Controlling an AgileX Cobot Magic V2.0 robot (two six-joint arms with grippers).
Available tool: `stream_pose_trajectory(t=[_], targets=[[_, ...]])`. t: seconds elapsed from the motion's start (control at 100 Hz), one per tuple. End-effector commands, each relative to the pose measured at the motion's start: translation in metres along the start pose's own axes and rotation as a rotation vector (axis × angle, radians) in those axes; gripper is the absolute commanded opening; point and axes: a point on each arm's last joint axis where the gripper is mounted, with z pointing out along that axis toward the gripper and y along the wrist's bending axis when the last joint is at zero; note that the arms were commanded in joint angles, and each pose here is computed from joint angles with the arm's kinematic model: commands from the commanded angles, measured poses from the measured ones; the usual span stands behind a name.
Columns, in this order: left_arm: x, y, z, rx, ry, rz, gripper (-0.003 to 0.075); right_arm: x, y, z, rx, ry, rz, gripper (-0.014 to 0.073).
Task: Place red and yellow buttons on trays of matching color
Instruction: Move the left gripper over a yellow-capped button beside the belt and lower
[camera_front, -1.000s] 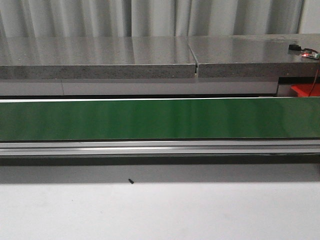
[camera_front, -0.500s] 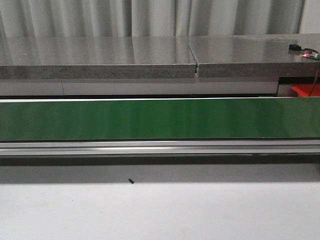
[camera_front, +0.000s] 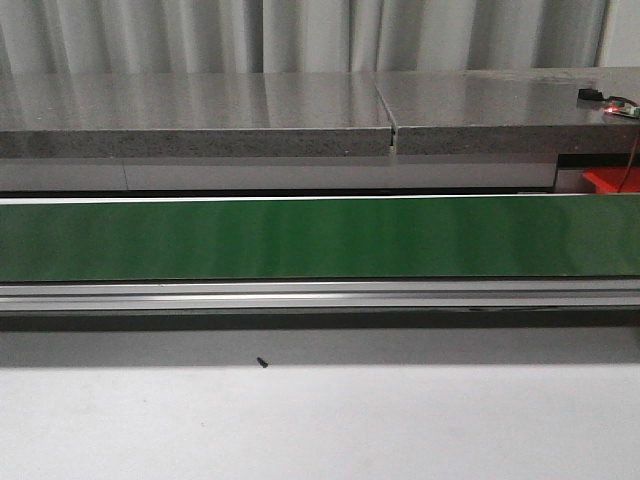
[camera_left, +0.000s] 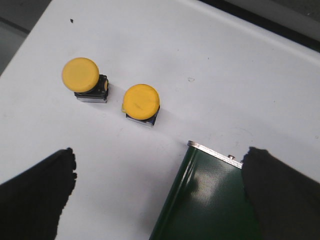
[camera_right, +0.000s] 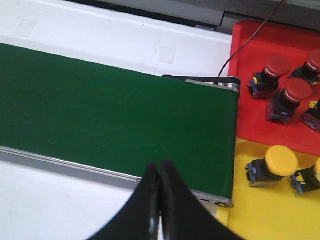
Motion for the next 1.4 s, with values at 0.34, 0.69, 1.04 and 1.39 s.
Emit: stream_pose_trajectory(t=[0.34, 0.69, 1.04, 1.39], targets=[[-0.032, 0.006, 0.024, 0.050, -0.021, -0.098, 0.0652, -0.012, -0.001, -0.007, 0.022, -0.087, 0.000, -0.0069], [-0.033, 0.031, 0.044, 0.019, 0.014, -0.150, 0.0652, -0.012, -0.001, -0.007, 0.022, -0.087, 0.000, -0.0069], [-0.030, 0.031, 0.071, 0.031, 0.035, -0.162, 0.0652, -0.012, -0.001, -0.007, 0.021, -0.086, 0.000, -0.0069], [-0.024, 0.030, 0.096, 0.061, 0.076, -0.196, 0.0652, -0.012, -0.001, -0.007, 0.021, -0.086, 0.000, -0.0069]])
